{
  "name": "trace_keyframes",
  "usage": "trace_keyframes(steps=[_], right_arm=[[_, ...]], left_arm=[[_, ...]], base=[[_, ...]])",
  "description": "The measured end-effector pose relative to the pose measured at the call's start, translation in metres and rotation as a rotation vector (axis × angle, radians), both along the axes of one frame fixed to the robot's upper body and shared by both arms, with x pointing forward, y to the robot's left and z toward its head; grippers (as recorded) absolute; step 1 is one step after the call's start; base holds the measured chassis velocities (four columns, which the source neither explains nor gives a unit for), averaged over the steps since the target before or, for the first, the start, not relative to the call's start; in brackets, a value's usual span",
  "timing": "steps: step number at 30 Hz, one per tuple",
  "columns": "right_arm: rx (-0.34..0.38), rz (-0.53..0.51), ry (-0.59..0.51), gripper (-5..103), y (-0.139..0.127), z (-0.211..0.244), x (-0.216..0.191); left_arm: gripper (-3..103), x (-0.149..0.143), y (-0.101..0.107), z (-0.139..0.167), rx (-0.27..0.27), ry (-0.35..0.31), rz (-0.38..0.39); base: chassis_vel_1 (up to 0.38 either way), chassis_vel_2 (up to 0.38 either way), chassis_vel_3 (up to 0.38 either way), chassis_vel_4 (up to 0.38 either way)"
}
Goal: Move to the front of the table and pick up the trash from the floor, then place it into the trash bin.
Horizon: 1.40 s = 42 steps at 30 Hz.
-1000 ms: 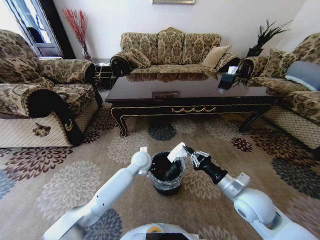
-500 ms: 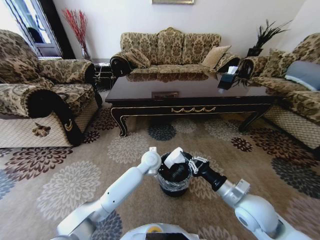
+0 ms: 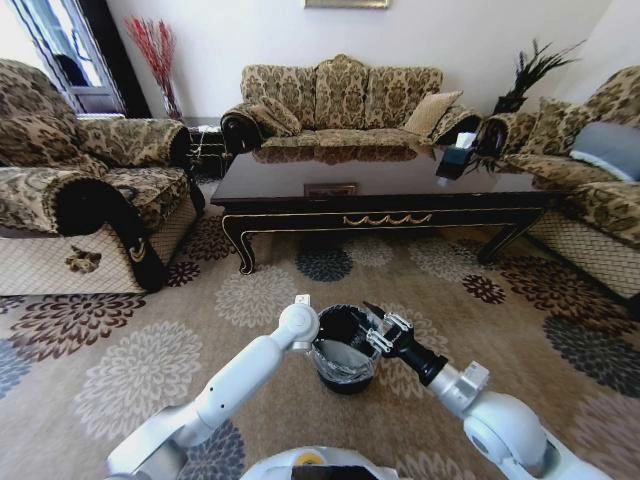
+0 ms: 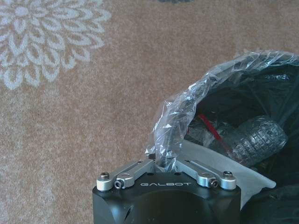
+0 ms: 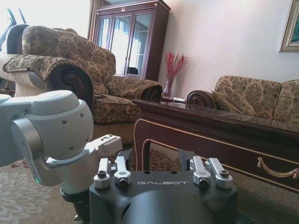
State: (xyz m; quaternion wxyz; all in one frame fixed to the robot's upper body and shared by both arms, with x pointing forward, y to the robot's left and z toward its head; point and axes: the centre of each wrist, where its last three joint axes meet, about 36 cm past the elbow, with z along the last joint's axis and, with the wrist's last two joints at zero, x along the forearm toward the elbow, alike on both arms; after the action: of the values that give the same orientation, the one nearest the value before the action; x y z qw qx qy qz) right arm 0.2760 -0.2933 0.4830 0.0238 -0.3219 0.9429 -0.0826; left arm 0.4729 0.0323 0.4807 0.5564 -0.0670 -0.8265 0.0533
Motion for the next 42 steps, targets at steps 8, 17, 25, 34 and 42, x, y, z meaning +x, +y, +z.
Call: trace_keyframes(steps=[8, 17, 25, 34, 42], right_arm=[[0.003, -0.006, 0.001, 87, 0.0, -0.001, -0.001], [0.006, -0.007, 0.006, 100, 0.001, -0.003, -0.003], [0.007, -0.004, 0.012, 100, 0.003, -0.004, -0.005], [0.006, -0.003, 0.015, 100, 0.003, -0.005, -0.008], [0.004, -0.004, 0.018, 100, 0.004, -0.005, -0.012]], left_arm=[[0, 0.011, 0.027, -0.005, 0.018, 0.003, 0.056], [0, 0.031, 0.077, -0.01, 0.02, 0.008, 0.18], [0, 0.043, 0.108, -0.027, 0.041, 0.023, 0.26], [11, 0.042, 0.111, -0.027, 0.041, 0.005, 0.27], [43, 0.032, 0.106, -0.006, 0.005, -0.091, 0.247]], base=[[0.0, 0.0, 0.0, 0.0], [0.0, 0.0, 0.0, 0.0], [0.0, 0.0, 0.0, 0.0], [0.0, 0.0, 0.0, 0.0], [0.0, 0.0, 0.0, 0.0]])
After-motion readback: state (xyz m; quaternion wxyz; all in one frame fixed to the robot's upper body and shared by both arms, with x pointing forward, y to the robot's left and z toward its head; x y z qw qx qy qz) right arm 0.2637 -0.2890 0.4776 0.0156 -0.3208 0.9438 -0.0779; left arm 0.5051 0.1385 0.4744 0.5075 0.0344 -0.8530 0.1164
